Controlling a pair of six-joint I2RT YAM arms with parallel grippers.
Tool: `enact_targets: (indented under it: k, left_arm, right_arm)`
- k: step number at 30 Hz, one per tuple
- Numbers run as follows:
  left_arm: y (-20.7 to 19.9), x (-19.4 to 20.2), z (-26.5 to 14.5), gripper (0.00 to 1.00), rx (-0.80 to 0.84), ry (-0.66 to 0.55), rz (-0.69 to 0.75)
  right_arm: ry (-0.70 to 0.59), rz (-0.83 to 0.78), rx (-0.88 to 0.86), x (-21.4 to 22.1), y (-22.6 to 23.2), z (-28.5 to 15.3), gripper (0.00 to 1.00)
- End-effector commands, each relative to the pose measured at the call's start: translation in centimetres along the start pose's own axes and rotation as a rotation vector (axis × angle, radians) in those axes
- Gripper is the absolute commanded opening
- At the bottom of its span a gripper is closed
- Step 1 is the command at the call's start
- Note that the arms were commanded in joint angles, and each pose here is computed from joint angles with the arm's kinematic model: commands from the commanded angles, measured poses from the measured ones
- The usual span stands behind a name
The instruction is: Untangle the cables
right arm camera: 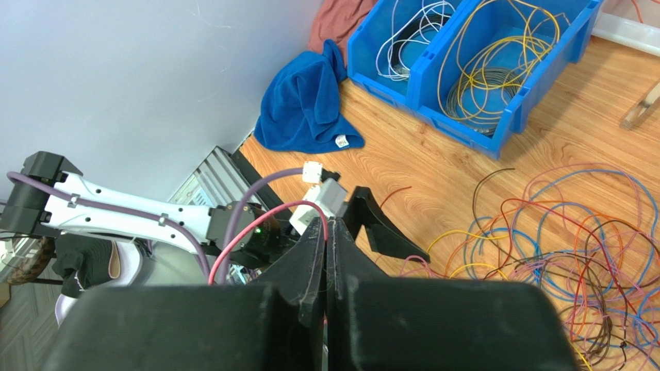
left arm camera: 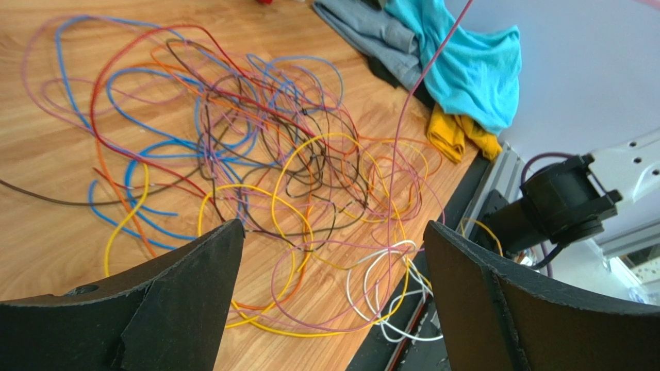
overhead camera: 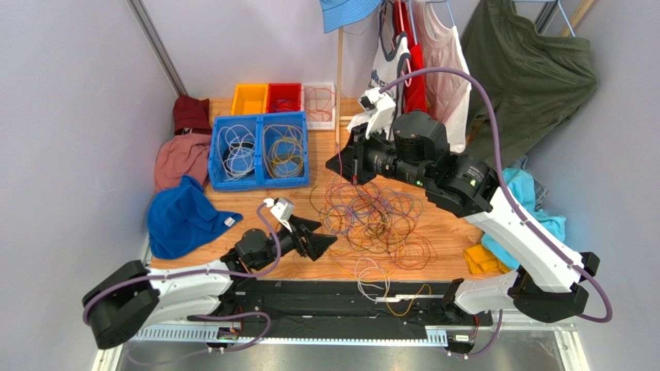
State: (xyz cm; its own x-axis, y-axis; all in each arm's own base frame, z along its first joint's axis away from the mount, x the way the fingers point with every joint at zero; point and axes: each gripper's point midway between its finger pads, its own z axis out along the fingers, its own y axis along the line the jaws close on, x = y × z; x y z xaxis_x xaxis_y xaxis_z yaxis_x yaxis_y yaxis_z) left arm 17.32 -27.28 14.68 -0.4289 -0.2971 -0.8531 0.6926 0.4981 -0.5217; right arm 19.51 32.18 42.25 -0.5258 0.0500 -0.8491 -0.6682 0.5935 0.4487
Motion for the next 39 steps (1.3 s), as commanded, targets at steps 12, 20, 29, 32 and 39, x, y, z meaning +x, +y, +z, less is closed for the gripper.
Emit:
enact_targets:
  k: [12, 20, 29, 32, 39]
  left_arm:
    - [-5.5, -0.3, 5.1, 0.96, 0.276, -0.100, -0.035]
    - [-6.0, 0.4, 6.9, 0.73, 0.294, -0.079, -0.016]
    - [-7.1, -0.4, 7.9, 0.02, 0.334, -0.092, -0.026]
    - [-6.4, -2.5, 6.1, 0.00, 0.285, -0.163, -0.041]
    - [-3.7, -12.0, -0.1, 0.00, -0.114, -0.059, 0.023]
  right_arm:
    - [-0.014, -0.027, -0.031, -1.1, 1.1, -1.7, 0.00]
    - [-0.016, -0.032, -0.032, -1.0, 1.0, -1.7, 0.00]
    - [-0.021, -0.030, -0.029, -0.8, 0.8, -2.2, 0.00]
    - [-0.029, -0.036, -0.012, -0.9, 0.5, -2.9, 0.00]
    - [-0.094, -0.069, 0.086, -2.6, -1.2, -4.2, 0.00]
